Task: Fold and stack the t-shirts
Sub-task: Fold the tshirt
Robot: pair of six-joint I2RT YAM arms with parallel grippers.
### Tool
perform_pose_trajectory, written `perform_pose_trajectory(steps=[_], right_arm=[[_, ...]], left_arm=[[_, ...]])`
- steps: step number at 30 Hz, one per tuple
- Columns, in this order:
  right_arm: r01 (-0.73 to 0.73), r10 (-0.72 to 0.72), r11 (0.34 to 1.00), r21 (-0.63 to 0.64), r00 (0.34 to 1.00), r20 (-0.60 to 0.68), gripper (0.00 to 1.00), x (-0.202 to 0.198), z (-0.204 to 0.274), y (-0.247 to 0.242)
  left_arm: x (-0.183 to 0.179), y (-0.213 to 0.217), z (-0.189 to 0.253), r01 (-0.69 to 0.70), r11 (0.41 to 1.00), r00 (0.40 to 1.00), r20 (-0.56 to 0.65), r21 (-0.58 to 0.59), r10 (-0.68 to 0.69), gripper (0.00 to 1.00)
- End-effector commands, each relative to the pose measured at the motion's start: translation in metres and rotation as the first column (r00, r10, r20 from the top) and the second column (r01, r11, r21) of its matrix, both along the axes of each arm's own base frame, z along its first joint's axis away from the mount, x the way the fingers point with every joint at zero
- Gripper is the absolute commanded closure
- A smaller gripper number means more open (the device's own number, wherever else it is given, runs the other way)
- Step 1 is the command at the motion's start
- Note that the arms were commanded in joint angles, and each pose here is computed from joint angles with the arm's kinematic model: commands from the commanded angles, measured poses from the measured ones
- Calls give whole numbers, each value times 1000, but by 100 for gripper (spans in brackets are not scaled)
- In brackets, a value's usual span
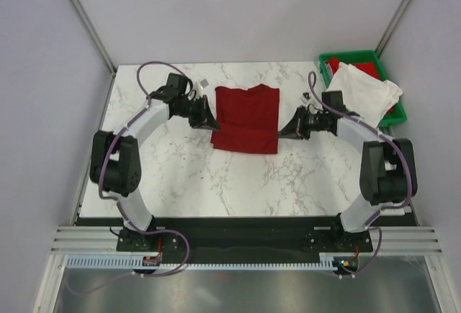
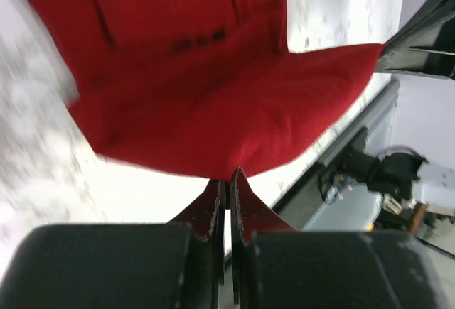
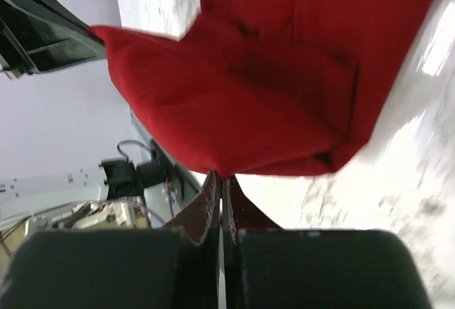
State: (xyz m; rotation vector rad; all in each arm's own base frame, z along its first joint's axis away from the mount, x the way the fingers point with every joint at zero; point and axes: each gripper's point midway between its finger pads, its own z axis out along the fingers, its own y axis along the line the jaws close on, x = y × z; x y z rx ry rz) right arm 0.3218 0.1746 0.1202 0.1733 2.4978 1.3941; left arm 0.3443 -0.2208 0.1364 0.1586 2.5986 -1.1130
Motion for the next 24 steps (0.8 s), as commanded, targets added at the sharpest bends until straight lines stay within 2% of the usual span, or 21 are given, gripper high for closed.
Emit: perform_pose_trajectory(steps=[1, 2, 4, 5, 6, 8, 9, 11, 13, 17, 21, 22, 24], right_arm=[[1, 4, 1000, -26, 986, 169, 100, 61, 18, -4], [5, 1, 1000, -25, 975, 221, 100, 81, 33, -5], [2, 6, 999, -38, 975, 224, 100, 103, 21, -5], [8, 4, 999, -45, 968, 251, 100, 122, 23, -5], [8, 6, 999, -52, 964, 264, 100, 131, 22, -5], [14, 6, 998, -60, 947, 322, 100, 156, 32, -6], [15, 6, 998, -66, 951, 309, 100, 165, 20, -6], [19, 9, 997, -75, 933, 361, 100, 186, 28, -5], [21, 10, 996, -84, 934, 358, 99, 200, 14, -6], [36, 8, 995, -92, 901, 434, 98, 240, 21, -6], [68, -9, 991, -111, 884, 467, 97, 270, 10, -9], [78, -13, 990, -114, 872, 489, 93, 277, 15, -10], [104, -20, 985, -141, 868, 497, 83, 286, 4, -14]], left_arm=[[50, -4, 9, 22, 1000, 993, 116, 9, -23, 98], [60, -5, 7, 22, 1000, 992, 122, 9, -23, 98], [89, -6, 8, 9, 1000, 988, 155, 14, -11, 98], [107, -9, 22, 12, 1000, 978, 209, 7, -13, 98], [118, -8, 5, 7, 1000, 982, 191, 18, -10, 98], [135, -9, 6, 8, 1000, 975, 220, 23, -13, 98], [150, -12, 17, 5, 1000, 964, 266, 19, -10, 98], [165, -14, 0, 9, 999, 965, 263, 32, -17, 98], [184, -15, 9, 1, 999, 948, 318, 38, -13, 98], [212, -17, -10, -1, 998, 931, 364, 66, -23, 98], [248, -19, -4, -29, 996, 882, 471, 82, -13, 98], [254, -18, -3, -39, 996, 872, 489, 86, -7, 97], [270, -17, -1, -68, 994, 842, 540, 86, 11, 85]])
